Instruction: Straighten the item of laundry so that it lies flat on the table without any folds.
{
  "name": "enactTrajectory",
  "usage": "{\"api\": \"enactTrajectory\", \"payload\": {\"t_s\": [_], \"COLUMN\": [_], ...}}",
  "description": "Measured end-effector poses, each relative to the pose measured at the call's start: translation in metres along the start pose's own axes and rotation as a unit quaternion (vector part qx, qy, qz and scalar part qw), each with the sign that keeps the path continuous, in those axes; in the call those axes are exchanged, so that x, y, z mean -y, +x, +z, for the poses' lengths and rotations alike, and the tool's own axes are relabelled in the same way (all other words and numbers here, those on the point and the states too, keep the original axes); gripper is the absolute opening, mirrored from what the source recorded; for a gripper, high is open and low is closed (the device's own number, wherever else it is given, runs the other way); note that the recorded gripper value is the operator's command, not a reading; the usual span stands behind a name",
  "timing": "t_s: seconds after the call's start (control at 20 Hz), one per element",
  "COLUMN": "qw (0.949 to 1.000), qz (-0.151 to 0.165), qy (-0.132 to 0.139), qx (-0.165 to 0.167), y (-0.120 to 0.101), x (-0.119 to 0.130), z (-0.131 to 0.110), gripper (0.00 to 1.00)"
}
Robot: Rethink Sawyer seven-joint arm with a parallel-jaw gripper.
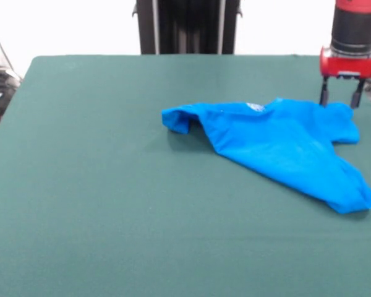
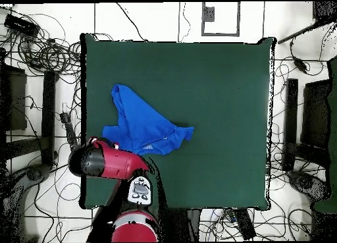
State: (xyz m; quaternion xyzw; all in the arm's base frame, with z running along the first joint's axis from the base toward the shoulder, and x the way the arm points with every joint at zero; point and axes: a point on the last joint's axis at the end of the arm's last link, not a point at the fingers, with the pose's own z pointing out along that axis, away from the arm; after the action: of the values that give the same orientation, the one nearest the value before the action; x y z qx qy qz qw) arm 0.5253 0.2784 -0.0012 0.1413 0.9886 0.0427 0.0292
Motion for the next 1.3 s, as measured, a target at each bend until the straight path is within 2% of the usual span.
{"api": "enactTrajectory", "payload": {"t_s": [0.2,0.4,0.6,0.75,1.0,1.3], "qw": [0.9998,0.9988,0.9979,0.9974,0.9966,0.9967], "qz": [0.019,0.047,0.063,0.070,0.075,0.069], "qy": [-0.001,0.001,0.006,0.011,0.009,0.013], "qx": [0.008,0.014,0.013,0.017,0.034,0.040], "y": [-0.021,-0.056,-0.083,-0.106,-0.134,-0.147], "x": [0.015,0.040,0.061,0.078,0.089,0.099], "z": [-0.006,-0.019,-0.033,-0.043,-0.050,-0.041], "gripper": [1.00,1.00,1.00,1.00,1.00,1.00]}}
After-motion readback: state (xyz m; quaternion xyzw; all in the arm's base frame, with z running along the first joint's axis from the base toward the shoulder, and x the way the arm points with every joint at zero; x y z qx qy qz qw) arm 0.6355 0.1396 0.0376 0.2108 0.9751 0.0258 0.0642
